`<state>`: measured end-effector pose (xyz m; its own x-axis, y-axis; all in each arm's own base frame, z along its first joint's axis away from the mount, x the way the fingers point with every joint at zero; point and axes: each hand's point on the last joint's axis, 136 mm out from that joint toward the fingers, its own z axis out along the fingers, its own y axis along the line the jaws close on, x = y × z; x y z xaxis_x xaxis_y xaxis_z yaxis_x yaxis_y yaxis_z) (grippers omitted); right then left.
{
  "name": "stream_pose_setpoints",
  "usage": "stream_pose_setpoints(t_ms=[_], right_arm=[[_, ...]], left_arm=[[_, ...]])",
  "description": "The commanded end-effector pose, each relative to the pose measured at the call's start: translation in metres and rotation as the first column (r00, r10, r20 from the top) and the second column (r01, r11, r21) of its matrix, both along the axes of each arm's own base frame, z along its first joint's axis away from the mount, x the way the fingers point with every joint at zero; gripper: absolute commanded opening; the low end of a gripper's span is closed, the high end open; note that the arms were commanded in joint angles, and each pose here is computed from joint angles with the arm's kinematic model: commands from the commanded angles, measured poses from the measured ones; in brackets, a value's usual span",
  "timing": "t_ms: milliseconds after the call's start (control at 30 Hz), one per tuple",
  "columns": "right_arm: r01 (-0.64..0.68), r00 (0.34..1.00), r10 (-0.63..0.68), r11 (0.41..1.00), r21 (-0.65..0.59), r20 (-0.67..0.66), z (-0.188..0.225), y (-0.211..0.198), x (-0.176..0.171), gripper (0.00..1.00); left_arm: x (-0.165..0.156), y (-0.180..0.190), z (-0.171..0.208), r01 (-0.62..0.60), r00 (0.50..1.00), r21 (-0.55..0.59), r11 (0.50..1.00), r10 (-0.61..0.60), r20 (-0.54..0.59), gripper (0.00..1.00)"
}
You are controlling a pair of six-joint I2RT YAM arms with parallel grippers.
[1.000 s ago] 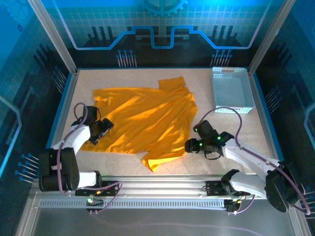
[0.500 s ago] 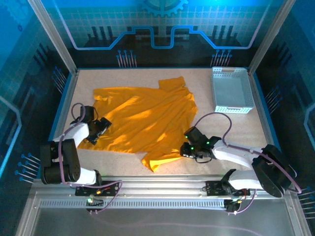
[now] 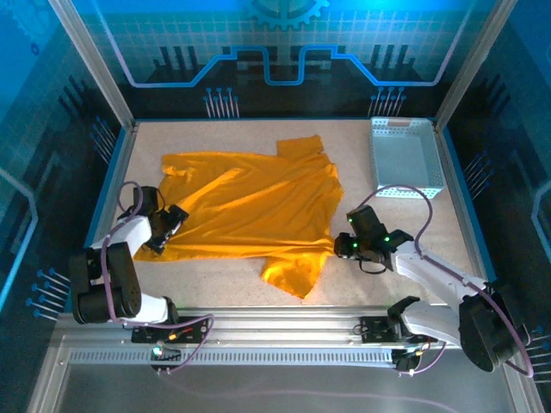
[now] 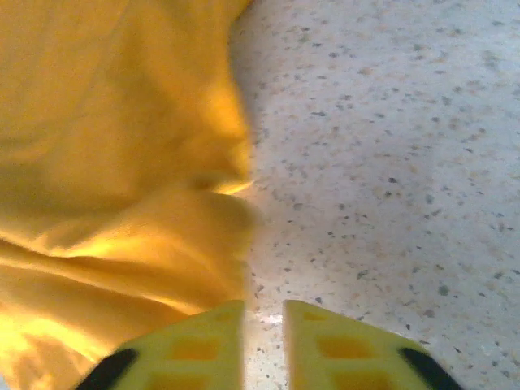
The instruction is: Fold the inside-out t-shirt
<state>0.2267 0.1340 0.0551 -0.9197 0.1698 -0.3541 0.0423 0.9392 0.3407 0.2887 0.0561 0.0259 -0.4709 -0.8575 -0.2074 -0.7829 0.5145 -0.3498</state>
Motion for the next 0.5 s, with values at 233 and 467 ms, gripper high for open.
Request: stream_pose_setpoints(t_ms=[233, 467], right_arm=[[-0.107, 0.994, 0.104, 0.991, -0.081, -0.044, 0.003, 0.012, -0.037, 0.52], [-0.17, 0.979, 0.166, 0.985, -0.024, -0.114, -0.017, 0.054, -0.072, 0.53]], left_arm=[[-0.013, -0.012, 0.003, 0.054, 0.998, 0.024, 0.998, -0.053, -0.033, 0.97], [-0.013, -0.011, 0.01, 0.06, 0.998, 0.056, 0.997, -0.059, -0.023, 0.97]])
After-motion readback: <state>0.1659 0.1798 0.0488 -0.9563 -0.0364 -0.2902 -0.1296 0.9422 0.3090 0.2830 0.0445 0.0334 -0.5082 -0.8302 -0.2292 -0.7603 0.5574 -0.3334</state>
